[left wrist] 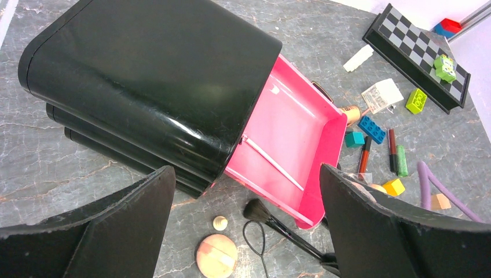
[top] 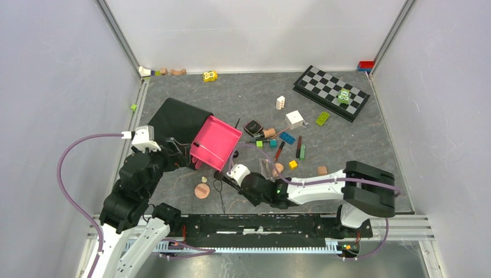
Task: Organize the makeup
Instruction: Pick up the makeup brush from the center of the board.
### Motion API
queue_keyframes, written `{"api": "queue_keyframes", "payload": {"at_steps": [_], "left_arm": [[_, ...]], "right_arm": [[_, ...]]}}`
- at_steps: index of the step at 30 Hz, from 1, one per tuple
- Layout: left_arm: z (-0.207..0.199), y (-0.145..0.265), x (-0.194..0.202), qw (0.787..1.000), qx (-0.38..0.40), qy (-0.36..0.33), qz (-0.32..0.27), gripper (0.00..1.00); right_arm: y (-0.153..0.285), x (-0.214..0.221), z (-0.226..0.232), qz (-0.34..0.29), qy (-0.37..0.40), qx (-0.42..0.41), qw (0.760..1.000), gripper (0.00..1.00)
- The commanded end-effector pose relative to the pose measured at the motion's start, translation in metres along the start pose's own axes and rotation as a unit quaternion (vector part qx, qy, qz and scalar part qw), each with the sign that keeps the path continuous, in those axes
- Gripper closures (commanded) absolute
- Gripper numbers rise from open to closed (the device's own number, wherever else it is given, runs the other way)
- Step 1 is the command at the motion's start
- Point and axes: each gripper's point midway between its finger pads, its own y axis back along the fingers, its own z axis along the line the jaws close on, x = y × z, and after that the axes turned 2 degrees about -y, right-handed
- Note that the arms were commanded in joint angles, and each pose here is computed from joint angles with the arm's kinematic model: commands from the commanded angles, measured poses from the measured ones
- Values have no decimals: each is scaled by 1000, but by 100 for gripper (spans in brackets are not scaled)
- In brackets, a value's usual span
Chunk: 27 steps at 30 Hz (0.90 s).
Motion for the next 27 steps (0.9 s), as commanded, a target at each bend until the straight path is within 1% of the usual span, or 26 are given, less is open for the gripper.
{"api": "queue_keyframes", "payload": {"at_steps": [1,4,7,13,22,25,27], "left_arm": [[-4,-3,-5,1000,5,15,-7,0],[-4,-3,-5,1000,5,15,-7,0],[-4,-3,-5,1000,5,15,-7,0],[-4,-3,-5,1000,5,15,-8,0],[-4,-3,-5,1000,5,15,-8,0],[-5,-4,-4,1000,5,15,-6,0],[-5,-4,-5,1000,5,15,-6,0]], "right_arm": [[25,12,2,-1,1,-21,1000,97],[41,14,2,-9,-5,-34,999,100],[56,14,-2,-17,-15,-35,999,100],[77,25,-20,-11,-34,-5,999,100],[97,36,-59,-22,-75,85,993,100],[109,38,-87,-26,-112,162,980,100],[117,34,-101,-35,-139,197,970,100]]}}
